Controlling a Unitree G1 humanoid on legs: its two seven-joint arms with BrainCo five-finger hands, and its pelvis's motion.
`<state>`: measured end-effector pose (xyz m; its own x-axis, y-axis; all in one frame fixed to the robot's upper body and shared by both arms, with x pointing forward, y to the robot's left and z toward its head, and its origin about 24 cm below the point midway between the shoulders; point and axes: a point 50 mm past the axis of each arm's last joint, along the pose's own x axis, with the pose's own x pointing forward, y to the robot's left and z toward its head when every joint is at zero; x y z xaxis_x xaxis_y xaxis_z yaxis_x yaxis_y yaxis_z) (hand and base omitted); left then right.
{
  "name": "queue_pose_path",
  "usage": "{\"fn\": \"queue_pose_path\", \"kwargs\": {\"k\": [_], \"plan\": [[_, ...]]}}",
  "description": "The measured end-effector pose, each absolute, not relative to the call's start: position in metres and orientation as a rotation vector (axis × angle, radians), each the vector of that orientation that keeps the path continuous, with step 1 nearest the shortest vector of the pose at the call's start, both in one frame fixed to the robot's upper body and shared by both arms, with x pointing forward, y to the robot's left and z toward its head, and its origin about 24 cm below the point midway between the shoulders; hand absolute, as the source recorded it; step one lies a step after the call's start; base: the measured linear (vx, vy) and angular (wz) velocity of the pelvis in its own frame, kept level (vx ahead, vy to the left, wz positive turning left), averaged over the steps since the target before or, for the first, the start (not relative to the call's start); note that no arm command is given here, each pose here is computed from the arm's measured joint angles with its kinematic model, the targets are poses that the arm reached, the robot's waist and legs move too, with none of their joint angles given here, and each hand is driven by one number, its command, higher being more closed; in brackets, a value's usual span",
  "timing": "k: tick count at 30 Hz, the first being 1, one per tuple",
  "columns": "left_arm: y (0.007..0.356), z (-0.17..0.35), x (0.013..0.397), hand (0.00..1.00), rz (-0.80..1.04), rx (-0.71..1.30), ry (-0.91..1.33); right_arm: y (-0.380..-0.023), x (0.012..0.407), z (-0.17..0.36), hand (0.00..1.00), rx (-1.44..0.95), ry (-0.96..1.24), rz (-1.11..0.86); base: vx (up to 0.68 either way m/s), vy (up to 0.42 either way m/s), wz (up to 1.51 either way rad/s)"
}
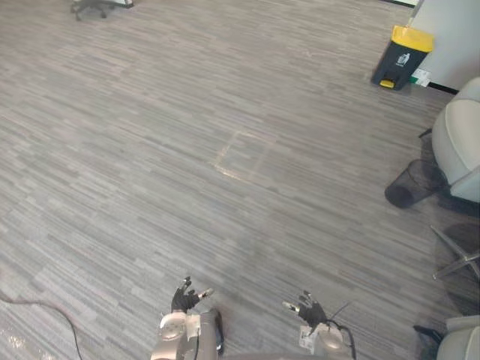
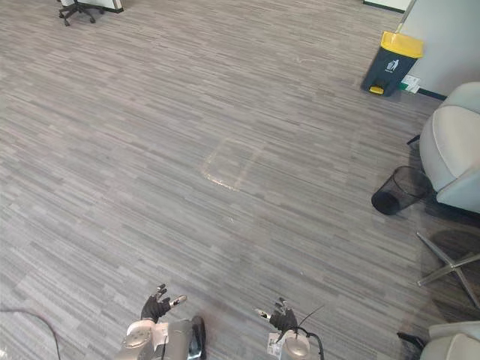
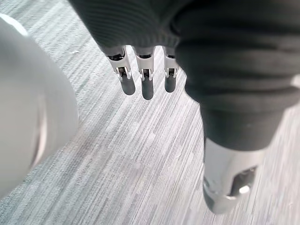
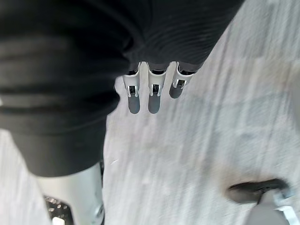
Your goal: Organize the slippers on the shoe rack
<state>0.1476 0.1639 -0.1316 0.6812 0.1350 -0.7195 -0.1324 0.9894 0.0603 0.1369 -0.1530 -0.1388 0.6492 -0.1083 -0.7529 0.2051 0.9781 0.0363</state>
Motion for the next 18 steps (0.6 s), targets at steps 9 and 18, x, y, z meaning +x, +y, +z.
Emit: {"fn": "queue_pose_path", "kwargs": {"k": [9, 18], "plan": [[0.153, -0.127, 0.162, 0.0, 0.122, -0.012, 0.773, -0.163, 0.141, -0.132, 0.0, 0.133, 0.785, -0.228, 0.49, -0.051, 0.24], [0.151, -0.134, 0.151, 0.0, 0.134, -0.026, 0.819, -0.16, 0.147, -0.132, 0.0, 0.113, 0.805, -0.189, 0.63, -0.154, 0.06]]}}
